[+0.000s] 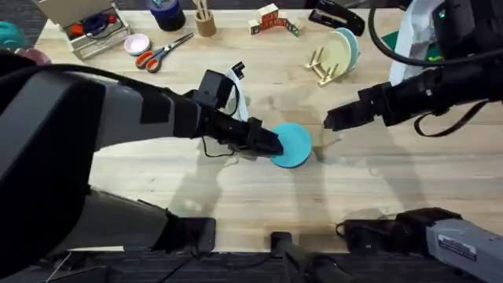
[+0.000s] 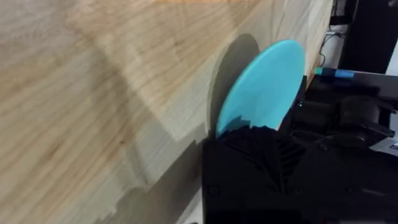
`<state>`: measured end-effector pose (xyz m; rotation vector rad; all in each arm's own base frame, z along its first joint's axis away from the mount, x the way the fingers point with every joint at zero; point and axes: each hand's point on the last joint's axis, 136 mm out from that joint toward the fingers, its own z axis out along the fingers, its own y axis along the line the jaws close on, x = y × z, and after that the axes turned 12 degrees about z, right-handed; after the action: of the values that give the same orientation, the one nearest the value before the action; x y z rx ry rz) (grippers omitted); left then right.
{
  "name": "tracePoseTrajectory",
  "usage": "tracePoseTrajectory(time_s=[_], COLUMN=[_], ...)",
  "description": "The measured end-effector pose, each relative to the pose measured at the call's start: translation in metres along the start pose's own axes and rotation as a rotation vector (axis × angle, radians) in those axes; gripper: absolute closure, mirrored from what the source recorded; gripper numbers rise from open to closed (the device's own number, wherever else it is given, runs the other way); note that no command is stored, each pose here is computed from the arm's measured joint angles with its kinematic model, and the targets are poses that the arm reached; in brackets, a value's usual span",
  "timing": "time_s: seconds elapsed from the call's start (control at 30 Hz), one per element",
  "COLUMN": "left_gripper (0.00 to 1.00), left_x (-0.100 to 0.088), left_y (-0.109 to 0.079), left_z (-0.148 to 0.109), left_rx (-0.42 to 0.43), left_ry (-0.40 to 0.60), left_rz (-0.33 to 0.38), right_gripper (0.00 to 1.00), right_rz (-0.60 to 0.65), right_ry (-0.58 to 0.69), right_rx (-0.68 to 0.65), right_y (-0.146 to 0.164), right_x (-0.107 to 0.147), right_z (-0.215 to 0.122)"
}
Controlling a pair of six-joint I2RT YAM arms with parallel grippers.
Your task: Pick up the plates from the table one by one and place each into a slot on the dish rack.
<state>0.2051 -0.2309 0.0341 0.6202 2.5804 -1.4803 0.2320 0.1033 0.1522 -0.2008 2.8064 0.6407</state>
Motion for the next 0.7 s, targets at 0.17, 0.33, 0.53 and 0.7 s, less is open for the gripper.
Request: tracePoseTrajectory(time_s=[0.17,0.33,0.53,0.7], left_gripper=[0.960,0.960,0.960,0.960], left_x=[-0.0002,-0.0012,-0.0016,-0.0017], left_y=[0.0001,0.0003,-0.0001,-0.0001], left_z=[0.0000,0.0017,0.0027,0.0027], left_rx=[0.000,0.012,0.023,0.023], left_ry=[-0.001,0.001,0.003,0.003], left_rz=[-0.006,-0.027,-0.040,-0.042], right_gripper=[0.006,0.006,0.006,0.006], right_rz=[0.004,0.004,0.004,0.008], right_ry=[0.003,0.002,0.003,0.012], right_rx=[-0.004,-0.007,-0.010,-0.009], right_y=[0.0003,0.0004,0.0007,-0.0002], right_x=[-0.0003,-0.0015,-0.0016,-0.0015], right_z=[0.0011,0.0021,0.0025,0.0046])
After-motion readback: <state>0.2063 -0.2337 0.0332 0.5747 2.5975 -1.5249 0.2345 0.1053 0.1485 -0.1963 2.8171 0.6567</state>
